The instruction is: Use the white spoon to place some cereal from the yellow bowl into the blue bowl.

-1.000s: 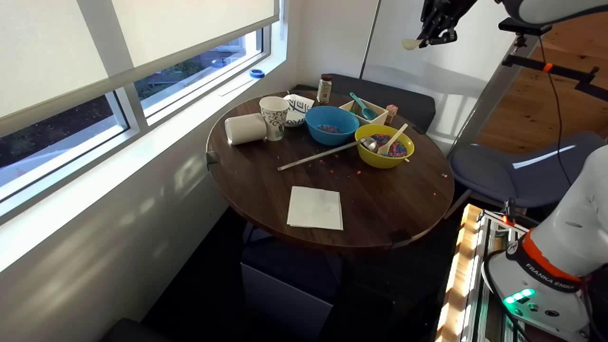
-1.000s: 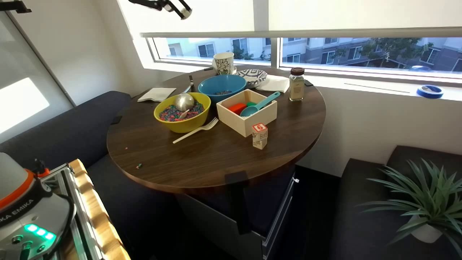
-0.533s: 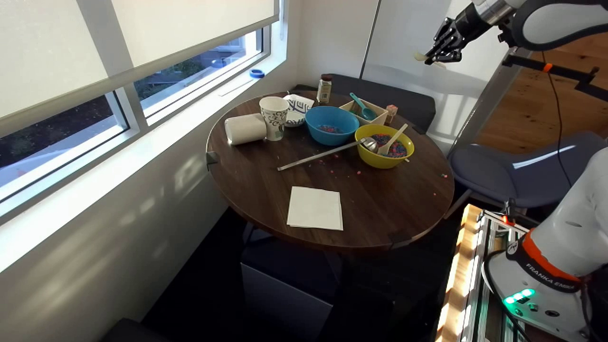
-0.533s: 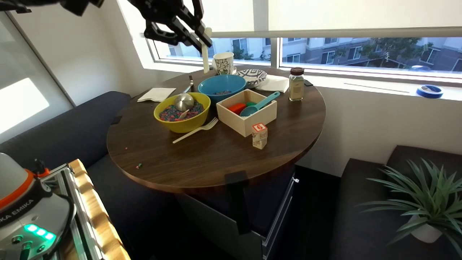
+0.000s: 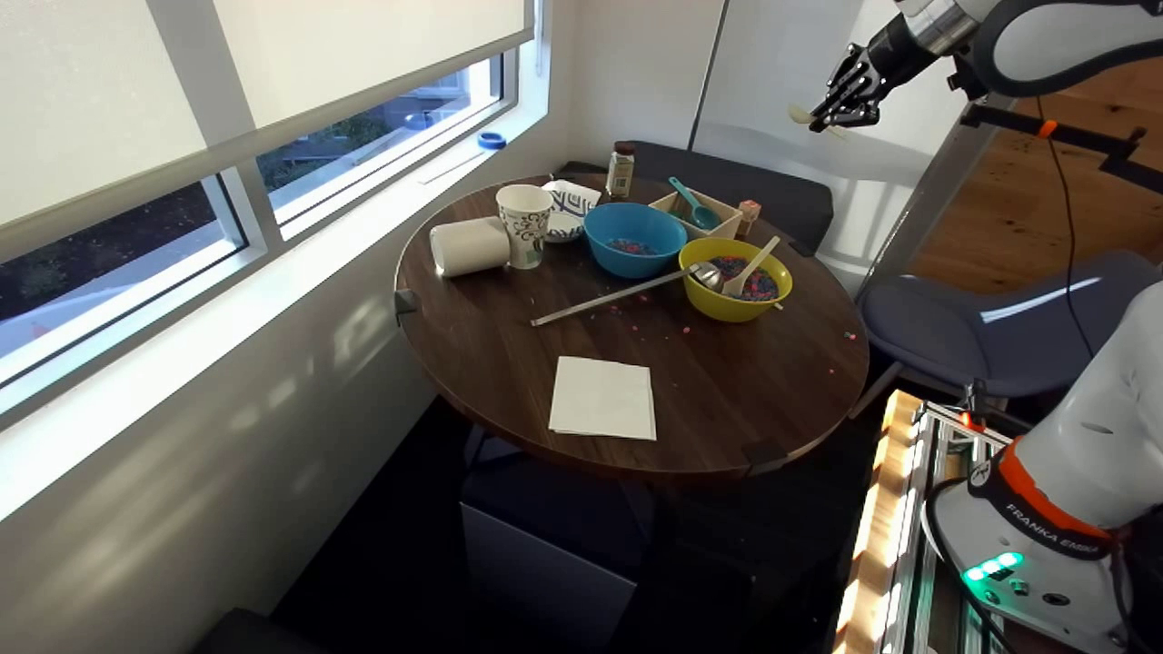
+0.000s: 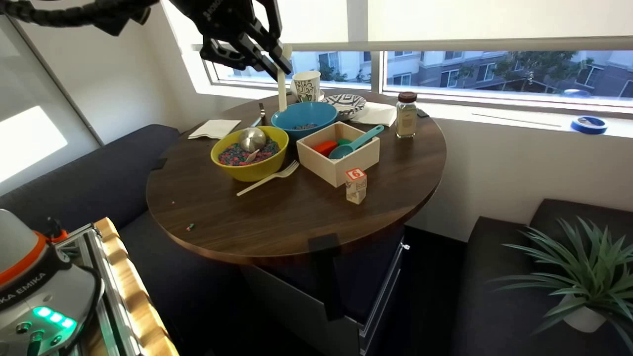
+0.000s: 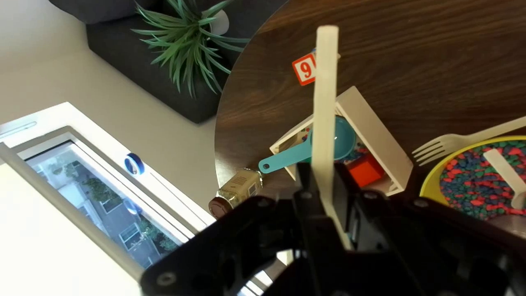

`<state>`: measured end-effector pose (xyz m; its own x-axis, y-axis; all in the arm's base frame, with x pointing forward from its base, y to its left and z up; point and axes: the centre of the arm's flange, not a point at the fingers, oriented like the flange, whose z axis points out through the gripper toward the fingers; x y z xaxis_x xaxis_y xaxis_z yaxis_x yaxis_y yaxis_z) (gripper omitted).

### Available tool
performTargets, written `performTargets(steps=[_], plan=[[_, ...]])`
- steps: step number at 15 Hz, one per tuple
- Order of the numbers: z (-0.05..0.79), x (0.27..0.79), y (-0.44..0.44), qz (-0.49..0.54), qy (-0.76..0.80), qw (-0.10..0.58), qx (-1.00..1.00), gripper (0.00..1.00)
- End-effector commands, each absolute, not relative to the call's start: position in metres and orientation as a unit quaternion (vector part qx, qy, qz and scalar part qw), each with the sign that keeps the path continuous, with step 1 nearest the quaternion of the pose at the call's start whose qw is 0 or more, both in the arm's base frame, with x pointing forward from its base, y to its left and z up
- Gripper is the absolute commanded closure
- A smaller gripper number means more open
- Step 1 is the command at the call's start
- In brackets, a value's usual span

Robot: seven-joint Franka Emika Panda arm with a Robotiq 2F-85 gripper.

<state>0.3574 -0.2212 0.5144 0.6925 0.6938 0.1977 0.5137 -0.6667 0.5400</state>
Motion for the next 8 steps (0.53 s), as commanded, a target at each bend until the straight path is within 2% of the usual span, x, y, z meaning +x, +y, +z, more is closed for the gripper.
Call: performTargets(steps=[1, 8], plan=[[0.483, 0.363, -0.249, 0.188, 0.333, 0.168, 0.909, 0.96], [0.416, 0.35, -0.293, 0.176, 0.318, 0.061, 0.93, 0.96]])
